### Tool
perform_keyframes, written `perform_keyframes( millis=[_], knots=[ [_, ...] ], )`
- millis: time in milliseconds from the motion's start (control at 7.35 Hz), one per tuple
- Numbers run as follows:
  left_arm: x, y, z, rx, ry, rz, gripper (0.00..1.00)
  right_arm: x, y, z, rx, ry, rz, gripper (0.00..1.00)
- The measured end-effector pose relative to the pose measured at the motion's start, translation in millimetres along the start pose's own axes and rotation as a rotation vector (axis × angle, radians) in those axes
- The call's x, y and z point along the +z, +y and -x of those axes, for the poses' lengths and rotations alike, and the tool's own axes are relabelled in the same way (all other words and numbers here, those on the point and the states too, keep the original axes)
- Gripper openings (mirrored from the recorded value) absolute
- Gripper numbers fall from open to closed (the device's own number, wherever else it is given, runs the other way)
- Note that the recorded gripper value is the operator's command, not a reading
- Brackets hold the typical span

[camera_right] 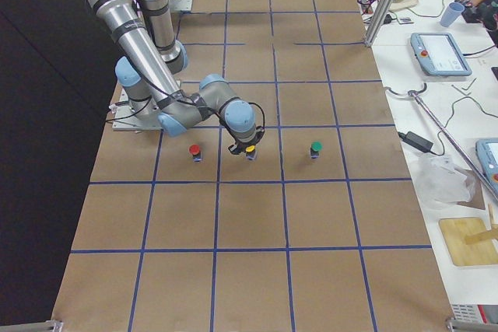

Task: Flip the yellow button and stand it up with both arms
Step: 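Lower the button with the right gripper and stand it upright on the table, then open the right gripper and lift it off the standing yellow button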

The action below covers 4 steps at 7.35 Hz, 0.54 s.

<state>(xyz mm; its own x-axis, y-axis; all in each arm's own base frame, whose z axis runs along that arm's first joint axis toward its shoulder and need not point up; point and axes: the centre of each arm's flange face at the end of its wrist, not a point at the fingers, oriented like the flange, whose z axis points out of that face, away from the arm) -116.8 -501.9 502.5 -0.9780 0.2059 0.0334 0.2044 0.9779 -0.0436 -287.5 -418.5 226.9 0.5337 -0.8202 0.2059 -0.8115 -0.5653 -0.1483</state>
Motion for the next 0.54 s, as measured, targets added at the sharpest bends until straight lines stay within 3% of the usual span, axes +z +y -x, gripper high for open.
perform_keyframes(
  millis=[272, 544],
  knots=[
    [0.9, -0.7, 0.4, 0.0, -0.001, 0.002, 1.0, -0.5, 3.2, -1.3, 0.08, 0.013, 0.004, 1.0],
    [1.5, -1.0, 0.5, 0.0, -0.002, 0.002, 1.0, -30.6, 9.3, -11.4, 0.191, 0.019, 0.039, 1.0]
  ],
)
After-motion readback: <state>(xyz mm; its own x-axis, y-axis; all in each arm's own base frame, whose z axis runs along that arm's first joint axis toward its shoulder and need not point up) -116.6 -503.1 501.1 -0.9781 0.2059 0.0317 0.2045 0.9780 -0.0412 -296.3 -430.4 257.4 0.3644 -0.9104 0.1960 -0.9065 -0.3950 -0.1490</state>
